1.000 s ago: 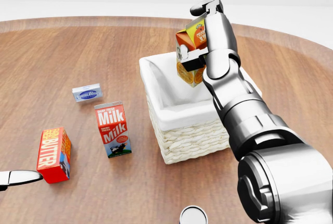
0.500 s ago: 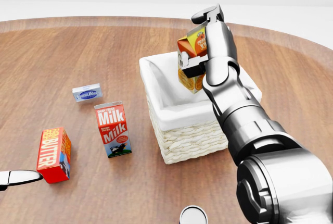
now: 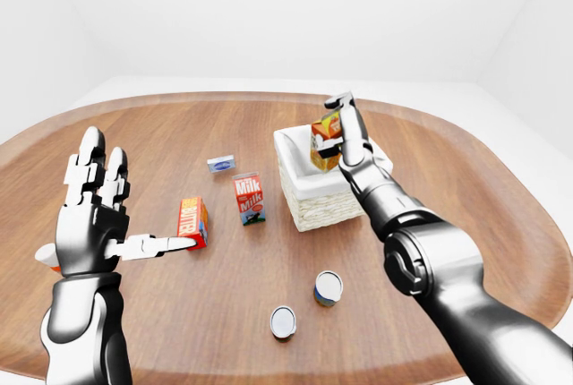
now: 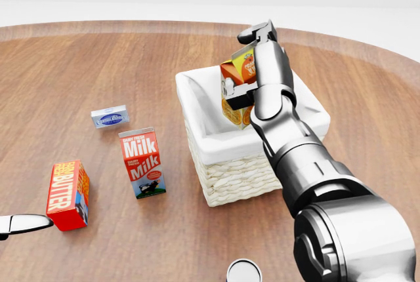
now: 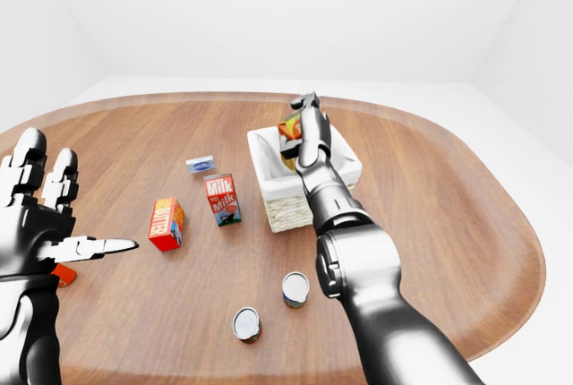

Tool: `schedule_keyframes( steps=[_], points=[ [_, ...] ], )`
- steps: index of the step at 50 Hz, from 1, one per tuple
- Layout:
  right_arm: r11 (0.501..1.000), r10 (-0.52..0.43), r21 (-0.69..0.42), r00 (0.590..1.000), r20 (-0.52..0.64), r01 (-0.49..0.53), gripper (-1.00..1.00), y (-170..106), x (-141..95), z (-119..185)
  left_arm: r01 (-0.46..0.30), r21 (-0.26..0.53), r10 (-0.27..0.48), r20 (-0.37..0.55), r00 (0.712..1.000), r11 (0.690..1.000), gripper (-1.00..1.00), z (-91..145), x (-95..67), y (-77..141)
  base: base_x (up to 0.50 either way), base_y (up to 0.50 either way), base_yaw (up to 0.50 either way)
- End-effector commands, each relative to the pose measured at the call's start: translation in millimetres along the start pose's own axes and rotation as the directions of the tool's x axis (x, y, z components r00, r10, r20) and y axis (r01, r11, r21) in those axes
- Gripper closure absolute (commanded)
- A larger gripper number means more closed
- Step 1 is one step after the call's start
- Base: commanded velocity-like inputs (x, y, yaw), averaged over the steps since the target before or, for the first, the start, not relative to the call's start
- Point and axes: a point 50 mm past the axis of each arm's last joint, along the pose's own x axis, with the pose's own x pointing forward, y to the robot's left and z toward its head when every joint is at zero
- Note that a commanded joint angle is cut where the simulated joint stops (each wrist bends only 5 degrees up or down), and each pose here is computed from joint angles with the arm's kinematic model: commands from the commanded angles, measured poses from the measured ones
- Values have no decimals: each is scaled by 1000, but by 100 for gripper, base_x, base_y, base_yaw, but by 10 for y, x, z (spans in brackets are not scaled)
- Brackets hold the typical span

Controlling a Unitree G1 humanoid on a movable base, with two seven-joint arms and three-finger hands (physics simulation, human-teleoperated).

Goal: Pick up the orange juice, and put it in the basket.

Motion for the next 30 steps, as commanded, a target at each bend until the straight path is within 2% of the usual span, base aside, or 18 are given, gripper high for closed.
schedule_keyframes(
  steps=[1, 30],
  points=[
    [993, -56, 100, 997, -50, 61, 100, 2, -18, -49, -1, 1, 1, 3, 1000, 1000, -100, 7, -3, 0, 0, 0, 0],
    [992, -35, 117, 997, -62, 42, 100, 102, -56, -64, 3, -2, -3, -6, 1000, 1000, -100, -14, -1, -5, 0, 0, 0]
  ],
)
